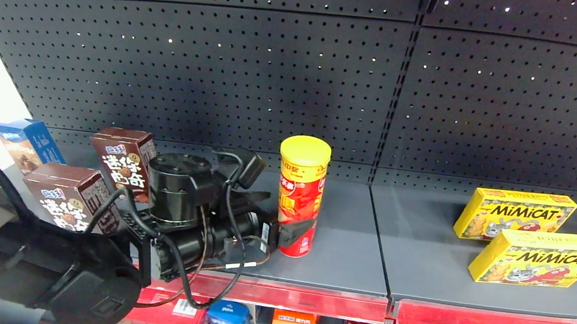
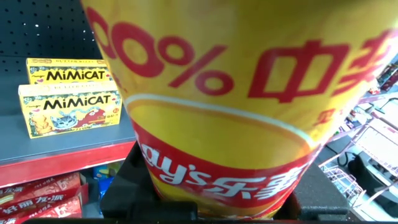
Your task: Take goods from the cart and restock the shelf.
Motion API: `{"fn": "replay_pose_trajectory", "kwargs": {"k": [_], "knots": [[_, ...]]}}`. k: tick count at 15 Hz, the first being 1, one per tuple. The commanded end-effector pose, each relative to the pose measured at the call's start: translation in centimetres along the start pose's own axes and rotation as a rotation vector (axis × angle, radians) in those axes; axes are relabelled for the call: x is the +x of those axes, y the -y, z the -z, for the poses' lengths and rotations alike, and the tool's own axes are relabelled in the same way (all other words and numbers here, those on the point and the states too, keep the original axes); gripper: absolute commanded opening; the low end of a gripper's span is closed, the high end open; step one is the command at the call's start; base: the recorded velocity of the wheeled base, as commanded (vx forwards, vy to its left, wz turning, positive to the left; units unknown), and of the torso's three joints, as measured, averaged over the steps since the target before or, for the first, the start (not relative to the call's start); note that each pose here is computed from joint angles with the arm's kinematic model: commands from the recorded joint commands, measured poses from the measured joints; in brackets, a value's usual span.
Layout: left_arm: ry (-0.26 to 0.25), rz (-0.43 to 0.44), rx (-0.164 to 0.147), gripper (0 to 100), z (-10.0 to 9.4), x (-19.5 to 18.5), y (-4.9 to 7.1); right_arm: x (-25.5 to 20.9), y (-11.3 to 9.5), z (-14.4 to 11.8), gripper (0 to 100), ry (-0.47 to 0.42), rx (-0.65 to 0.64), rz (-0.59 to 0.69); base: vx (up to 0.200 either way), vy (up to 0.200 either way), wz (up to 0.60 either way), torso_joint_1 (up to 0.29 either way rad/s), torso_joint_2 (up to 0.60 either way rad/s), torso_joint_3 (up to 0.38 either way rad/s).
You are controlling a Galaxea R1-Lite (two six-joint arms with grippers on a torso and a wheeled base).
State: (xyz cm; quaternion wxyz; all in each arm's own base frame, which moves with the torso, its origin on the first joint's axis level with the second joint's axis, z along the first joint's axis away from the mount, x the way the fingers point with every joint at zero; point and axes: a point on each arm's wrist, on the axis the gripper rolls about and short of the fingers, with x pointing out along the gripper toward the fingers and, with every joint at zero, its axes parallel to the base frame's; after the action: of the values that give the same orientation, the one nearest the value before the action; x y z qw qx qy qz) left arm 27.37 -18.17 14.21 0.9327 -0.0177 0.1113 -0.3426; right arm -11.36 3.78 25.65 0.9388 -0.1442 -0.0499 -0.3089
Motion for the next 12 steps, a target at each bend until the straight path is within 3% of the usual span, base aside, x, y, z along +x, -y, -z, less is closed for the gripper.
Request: {"fn": "replay_pose_trajectory", "kwargs": {"k": [1,9,10,12], "knots": [[0.012,-0.021,0.012,100,-0.4,-1.5,-0.5,-0.1,0.0,0.0,0,0.001,0.0,-0.001,0.0,0.0,0.0,0.0,0.0,0.0],[-0.013,-0.047,0.026,100,0.2,-1.7,-1.3,-0.4,0.1,0.2,0,0.014,0.004,0.004,0.0,0.0,0.0,0.0,0.0,0.0],[-0.014,-0.056,0.024,100,0.2,-1.8,-1.6,-0.4,0.1,0.2,0,0.014,0.004,0.004,0.0,0.0,0.0,0.0,0.0,0.0],[-0.024,-0.108,0.034,100,0.2,-2.1,-3.2,-0.5,0.1,0.2,0,0.016,0.005,0.005,0.0,0.0,0.0,0.0,0.0,0.0]]}}
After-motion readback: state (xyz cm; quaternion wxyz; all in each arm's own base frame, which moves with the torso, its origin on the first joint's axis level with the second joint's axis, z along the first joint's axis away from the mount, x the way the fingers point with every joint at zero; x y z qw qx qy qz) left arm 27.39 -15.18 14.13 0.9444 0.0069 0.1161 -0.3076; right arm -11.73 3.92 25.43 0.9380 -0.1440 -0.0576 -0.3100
